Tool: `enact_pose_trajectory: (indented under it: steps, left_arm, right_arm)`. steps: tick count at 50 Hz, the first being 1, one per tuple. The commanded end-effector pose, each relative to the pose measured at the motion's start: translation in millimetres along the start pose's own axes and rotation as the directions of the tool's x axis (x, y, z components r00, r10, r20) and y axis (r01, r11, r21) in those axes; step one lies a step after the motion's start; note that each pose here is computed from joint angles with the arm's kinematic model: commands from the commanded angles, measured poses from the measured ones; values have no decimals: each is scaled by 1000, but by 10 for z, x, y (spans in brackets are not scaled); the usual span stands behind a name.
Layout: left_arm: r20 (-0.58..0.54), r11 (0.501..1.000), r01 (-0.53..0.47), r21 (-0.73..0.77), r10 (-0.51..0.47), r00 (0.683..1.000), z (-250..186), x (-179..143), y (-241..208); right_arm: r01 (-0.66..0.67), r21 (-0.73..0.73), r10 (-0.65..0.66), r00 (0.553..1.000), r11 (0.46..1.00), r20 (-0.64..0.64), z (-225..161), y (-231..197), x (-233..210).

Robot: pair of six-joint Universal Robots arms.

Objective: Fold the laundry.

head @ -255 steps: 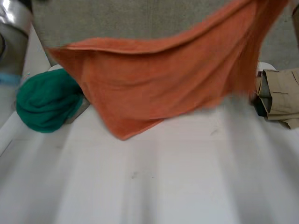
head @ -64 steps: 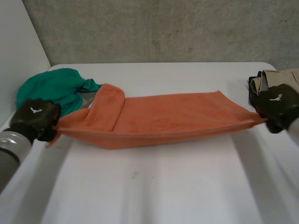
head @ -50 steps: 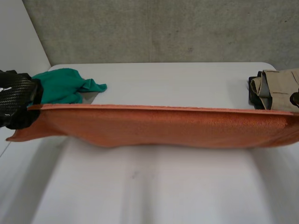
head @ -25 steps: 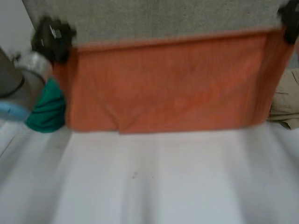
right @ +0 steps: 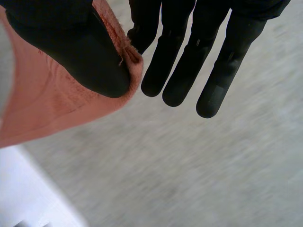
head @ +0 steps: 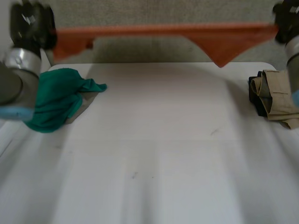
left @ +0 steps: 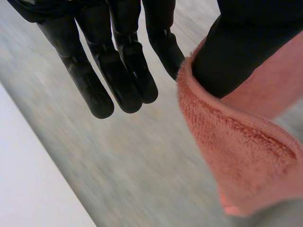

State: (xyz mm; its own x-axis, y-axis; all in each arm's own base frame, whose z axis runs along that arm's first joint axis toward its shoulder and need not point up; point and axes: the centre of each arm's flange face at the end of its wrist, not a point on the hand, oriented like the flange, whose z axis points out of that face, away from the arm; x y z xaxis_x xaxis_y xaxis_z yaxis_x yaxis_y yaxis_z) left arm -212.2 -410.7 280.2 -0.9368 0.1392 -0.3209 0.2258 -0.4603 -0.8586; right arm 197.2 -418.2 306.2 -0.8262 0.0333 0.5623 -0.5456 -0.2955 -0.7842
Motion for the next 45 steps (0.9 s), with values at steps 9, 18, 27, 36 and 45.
enact_pose_trajectory:
  steps: [9,18,27,36,45]
  left_arm:
    - [-317,890,-165,-424,25,948,-1583,422,420]
    - [-569,662,-485,-571,106,815,-2666,251,2]
    - [-614,719,-454,-526,49,788,-2622,190,-155]
    - [-588,822,-416,-390,124,799,-1906,330,240]
    - [-502,804,-442,-397,212,838,-1278,481,719]
  right_arm:
    - [194,-438,-25,932,878,363,-872,912,-485]
    - [590,-447,-185,719,672,670,-2030,617,85]
    - [553,-384,-207,730,739,652,-2162,500,95]
    - [414,-433,-138,831,801,539,-1539,952,-255]
    - [428,-412,-218,858,804,466,-1100,1169,-513]
